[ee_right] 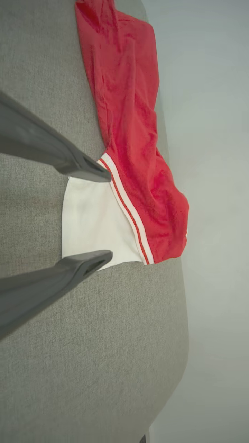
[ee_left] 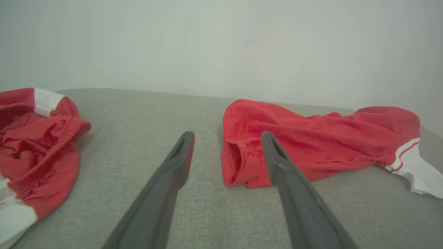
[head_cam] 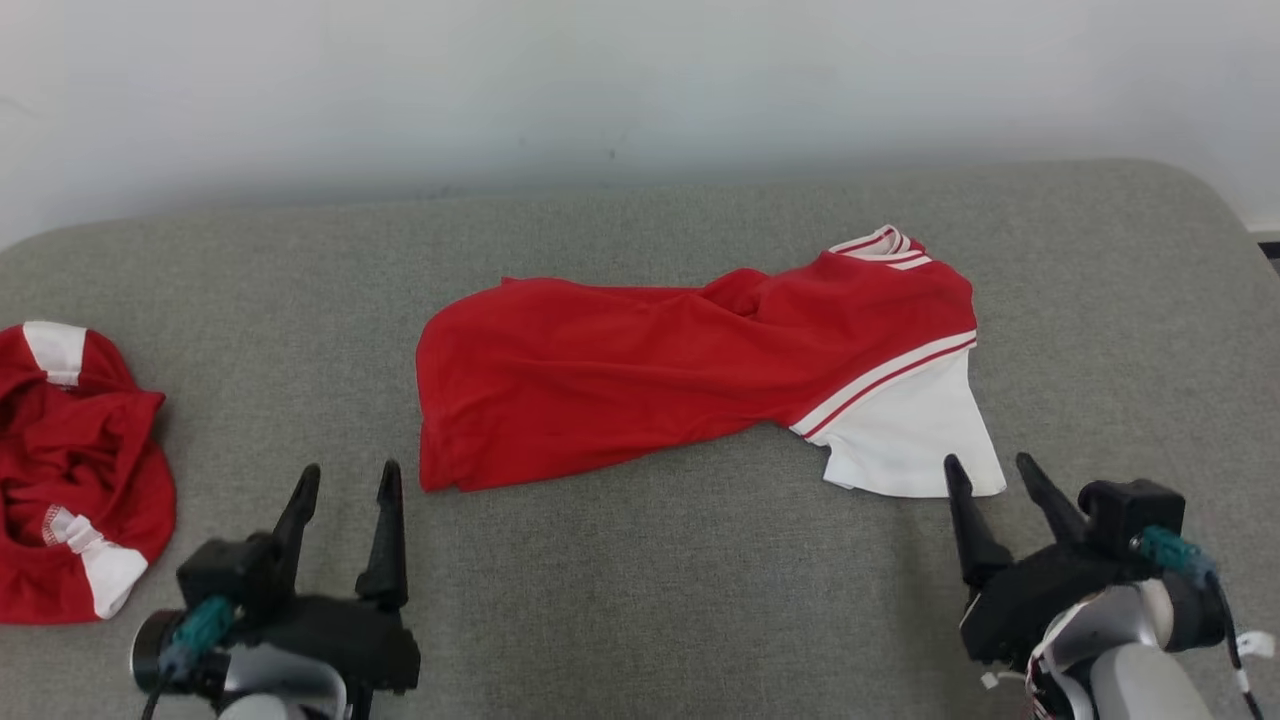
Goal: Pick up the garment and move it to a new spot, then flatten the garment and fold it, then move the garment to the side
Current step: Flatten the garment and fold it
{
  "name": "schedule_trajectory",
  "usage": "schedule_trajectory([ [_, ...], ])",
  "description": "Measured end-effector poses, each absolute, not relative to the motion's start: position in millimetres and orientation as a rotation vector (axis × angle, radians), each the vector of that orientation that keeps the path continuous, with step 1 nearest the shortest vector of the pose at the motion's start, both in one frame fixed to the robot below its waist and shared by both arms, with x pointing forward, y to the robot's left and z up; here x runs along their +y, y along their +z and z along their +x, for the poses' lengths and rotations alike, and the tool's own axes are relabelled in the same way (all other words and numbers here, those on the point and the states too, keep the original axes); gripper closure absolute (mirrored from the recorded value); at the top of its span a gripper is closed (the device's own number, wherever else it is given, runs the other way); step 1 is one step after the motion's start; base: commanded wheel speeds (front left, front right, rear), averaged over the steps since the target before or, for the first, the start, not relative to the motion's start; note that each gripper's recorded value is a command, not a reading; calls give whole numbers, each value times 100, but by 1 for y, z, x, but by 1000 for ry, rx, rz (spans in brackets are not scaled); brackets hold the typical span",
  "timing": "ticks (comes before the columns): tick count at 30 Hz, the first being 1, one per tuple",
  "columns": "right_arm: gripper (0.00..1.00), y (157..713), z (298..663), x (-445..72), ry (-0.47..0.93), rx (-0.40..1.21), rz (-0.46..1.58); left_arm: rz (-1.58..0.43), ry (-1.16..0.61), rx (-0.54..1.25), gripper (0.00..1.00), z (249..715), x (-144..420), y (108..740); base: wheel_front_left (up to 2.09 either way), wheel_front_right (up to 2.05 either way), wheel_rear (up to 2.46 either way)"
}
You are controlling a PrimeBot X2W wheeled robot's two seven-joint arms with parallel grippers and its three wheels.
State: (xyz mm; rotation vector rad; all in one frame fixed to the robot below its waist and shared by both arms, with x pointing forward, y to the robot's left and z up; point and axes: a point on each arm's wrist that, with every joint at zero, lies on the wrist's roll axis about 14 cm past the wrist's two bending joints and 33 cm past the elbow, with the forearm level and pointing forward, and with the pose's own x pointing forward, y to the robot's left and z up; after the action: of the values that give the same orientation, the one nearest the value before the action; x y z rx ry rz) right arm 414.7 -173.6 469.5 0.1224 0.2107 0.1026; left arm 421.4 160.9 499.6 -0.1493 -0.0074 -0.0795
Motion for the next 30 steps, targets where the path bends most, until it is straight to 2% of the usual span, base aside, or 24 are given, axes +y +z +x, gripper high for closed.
schedule_trajectory([
  [3,0,449,424,-187,69,325,107,-147,-112,84,0,442,151,487,0,0,0],
  [6,0,443,439,-194,52,367,97,-138,-106,180,0,459,149,471,0,0,0],
  [13,0,400,449,-204,11,538,98,-133,-143,291,0,482,131,441,0,0,0],
  [30,0,371,462,-199,7,614,106,-100,-146,314,0,491,121,425,0,0,0],
])
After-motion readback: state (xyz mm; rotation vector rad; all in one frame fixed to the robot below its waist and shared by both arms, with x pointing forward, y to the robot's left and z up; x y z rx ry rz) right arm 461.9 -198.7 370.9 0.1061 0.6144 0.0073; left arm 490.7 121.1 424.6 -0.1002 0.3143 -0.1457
